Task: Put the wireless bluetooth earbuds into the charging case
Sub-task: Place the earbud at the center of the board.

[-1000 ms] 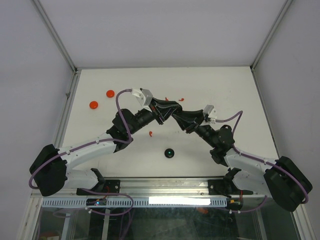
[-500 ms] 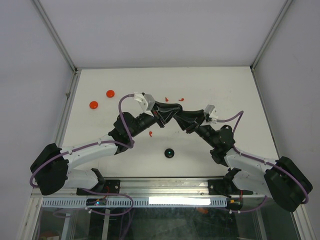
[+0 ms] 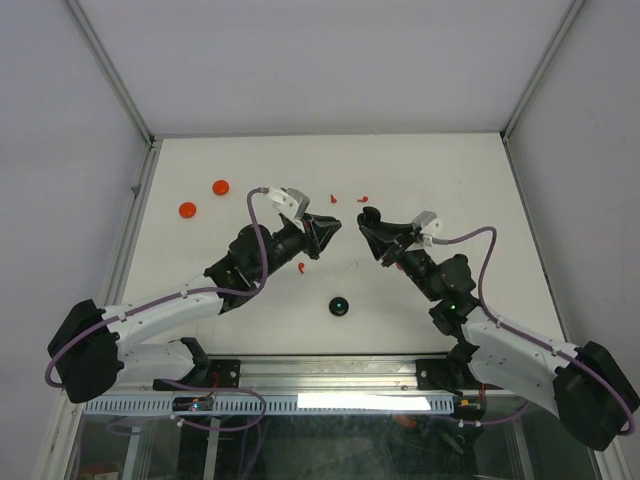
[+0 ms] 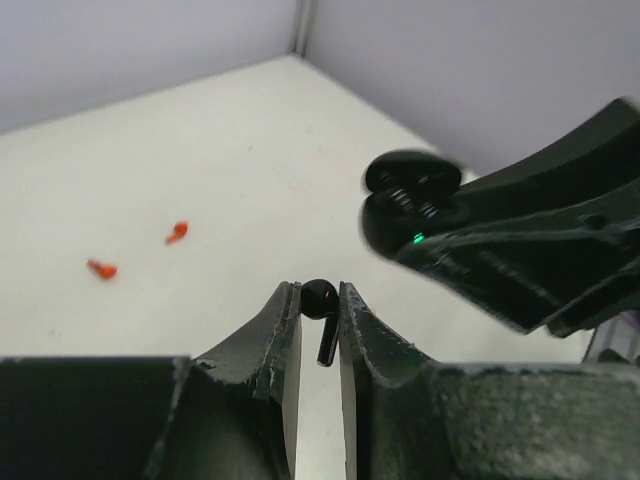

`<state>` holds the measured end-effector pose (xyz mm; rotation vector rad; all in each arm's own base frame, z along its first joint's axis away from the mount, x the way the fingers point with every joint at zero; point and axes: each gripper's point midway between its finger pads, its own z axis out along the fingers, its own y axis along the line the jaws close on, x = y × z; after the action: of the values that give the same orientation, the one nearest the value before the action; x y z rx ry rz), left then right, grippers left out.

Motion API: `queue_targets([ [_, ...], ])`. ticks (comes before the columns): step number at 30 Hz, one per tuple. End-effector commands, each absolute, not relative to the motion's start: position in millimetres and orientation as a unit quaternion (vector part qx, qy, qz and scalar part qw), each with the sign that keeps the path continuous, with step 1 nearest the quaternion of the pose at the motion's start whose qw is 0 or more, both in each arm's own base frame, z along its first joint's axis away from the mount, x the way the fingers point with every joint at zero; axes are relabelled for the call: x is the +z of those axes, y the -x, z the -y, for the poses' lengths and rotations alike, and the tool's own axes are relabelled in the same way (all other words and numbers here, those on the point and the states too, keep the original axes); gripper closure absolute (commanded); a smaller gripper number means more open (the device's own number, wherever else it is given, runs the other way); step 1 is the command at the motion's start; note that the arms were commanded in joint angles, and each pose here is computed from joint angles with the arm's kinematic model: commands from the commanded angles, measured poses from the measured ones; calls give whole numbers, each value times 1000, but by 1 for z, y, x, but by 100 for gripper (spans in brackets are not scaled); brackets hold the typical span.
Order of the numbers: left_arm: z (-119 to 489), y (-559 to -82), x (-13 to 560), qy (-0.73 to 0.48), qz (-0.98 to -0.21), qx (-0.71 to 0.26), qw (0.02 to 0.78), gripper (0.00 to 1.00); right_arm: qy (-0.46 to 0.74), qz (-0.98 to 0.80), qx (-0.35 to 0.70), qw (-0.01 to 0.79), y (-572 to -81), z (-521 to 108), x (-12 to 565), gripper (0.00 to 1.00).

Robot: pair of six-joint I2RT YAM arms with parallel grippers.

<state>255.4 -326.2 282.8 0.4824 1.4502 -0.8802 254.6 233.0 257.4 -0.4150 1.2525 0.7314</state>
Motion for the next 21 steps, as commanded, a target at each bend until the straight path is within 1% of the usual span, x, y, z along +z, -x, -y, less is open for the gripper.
queue_targets([
  [1, 313, -263, 235, -182, -722, -327, 581, 85, 181, -592, 287, 731, -255, -215, 244, 100],
  [6, 311, -269, 183, -169, -787, -281, 523, 85, 183, -586, 291, 734, -244, -207, 238, 100],
  [11, 313, -278, 139, -176, -834, -228, 471, 84, 187, -582, 294, 735, -238, -205, 236, 100],
  [13, 315, -282, 113, -182, -858, -199, 438, 84, 191, -585, 290, 733, -239, -205, 235, 100],
  [17, 313, -290, 79, -177, -887, -165, 393, 84, 192, -584, 290, 733, -238, -204, 235, 100],
  [21, 310, -294, 54, -172, -909, -153, 347, 83, 194, -585, 289, 732, -238, -205, 233, 100],
])
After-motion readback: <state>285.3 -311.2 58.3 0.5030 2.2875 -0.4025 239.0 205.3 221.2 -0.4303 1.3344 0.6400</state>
